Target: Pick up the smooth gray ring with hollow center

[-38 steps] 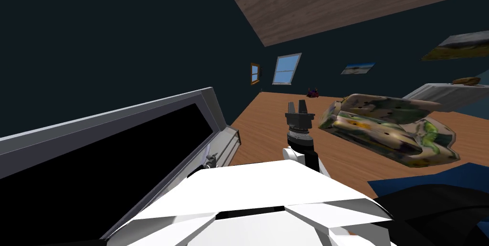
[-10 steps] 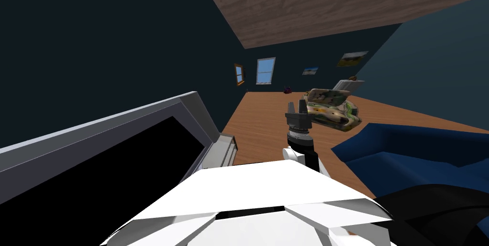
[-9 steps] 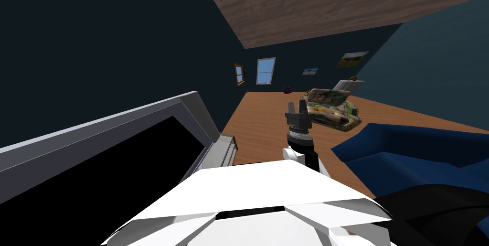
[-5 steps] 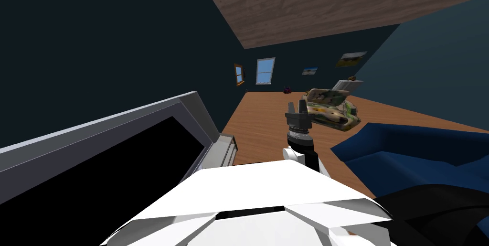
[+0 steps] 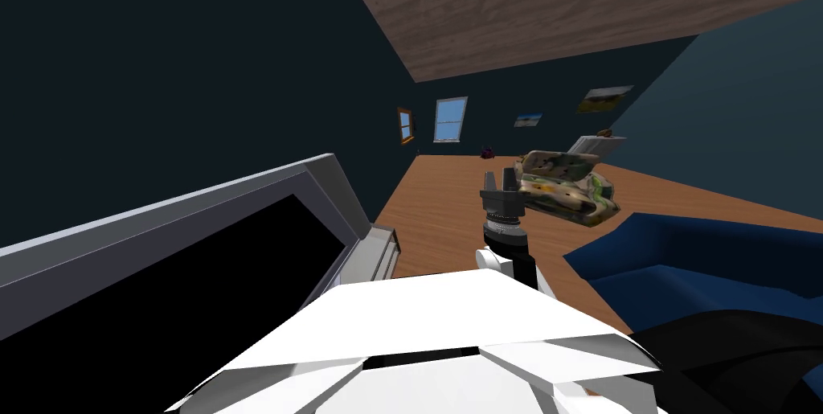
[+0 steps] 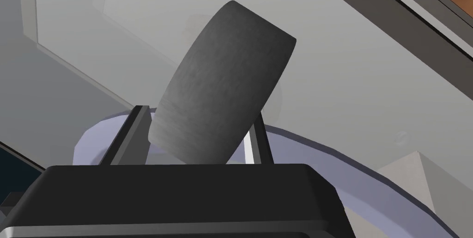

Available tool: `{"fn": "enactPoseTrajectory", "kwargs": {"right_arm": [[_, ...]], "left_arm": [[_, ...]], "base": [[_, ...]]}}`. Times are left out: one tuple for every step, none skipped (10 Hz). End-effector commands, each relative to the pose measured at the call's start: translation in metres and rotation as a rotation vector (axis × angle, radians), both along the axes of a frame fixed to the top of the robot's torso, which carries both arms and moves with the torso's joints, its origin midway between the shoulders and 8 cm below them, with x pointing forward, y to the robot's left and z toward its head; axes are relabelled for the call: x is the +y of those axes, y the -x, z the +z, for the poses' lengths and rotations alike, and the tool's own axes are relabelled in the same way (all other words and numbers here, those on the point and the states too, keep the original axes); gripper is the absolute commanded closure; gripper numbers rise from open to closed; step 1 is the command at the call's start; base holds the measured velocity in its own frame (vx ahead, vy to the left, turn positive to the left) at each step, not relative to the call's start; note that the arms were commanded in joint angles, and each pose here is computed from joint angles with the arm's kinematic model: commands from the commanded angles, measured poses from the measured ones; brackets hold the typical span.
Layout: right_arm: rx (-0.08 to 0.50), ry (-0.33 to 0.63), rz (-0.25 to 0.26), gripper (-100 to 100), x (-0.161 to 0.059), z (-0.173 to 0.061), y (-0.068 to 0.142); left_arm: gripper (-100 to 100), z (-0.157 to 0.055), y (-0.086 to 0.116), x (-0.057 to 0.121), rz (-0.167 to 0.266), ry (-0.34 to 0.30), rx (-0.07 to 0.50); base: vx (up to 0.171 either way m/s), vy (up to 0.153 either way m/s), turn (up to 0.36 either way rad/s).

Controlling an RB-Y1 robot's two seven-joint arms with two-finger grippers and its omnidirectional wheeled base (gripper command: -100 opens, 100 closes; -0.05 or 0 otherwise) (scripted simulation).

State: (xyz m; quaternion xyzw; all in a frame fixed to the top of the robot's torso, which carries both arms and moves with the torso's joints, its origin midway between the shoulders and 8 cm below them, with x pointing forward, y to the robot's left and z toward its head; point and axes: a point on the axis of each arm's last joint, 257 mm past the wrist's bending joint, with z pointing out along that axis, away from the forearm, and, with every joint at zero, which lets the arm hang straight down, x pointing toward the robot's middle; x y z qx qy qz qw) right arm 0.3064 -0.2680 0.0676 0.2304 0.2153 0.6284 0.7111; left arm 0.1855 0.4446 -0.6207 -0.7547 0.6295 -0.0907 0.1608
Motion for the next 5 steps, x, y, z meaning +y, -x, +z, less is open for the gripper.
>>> {"fn": "enactPoseTrajectory", "kwargs": {"right_arm": [[0.0, 0.0, 0.0, 0, 0.0, 0.0, 0.0], [0.0, 0.0, 0.0, 0, 0.0, 0.0, 0.0], [0.0, 0.0, 0.0, 0, 0.0, 0.0, 0.0], [0.0, 0.0, 0.0, 0, 0.0, 0.0, 0.0], [0.0, 0.0, 0.0, 0, 0.0, 0.0, 0.0]], "left_arm": [[100, 0.0061, 0.0041, 0.0065, -0.007, 0.001, 0.001], [100, 0.0083, 0.006, 0.0088, -0.01, 0.001, 0.002], [100, 0.0126, 0.0102, 0.0129, -0.017, 0.003, 0.005], [100, 0.0118, 0.0074, 0.0111, -0.014, 0.001, 0.003], [0, 0.0122, 0.0082, 0.0118, -0.014, 0.001, 0.004]], "base": [[0.016, -0.017, 0.053], [0.018, -0.019, 0.059], [0.026, -0.028, 0.092], [0.011, -0.013, 0.028], [0.0, 0.0, 0.0]]}}
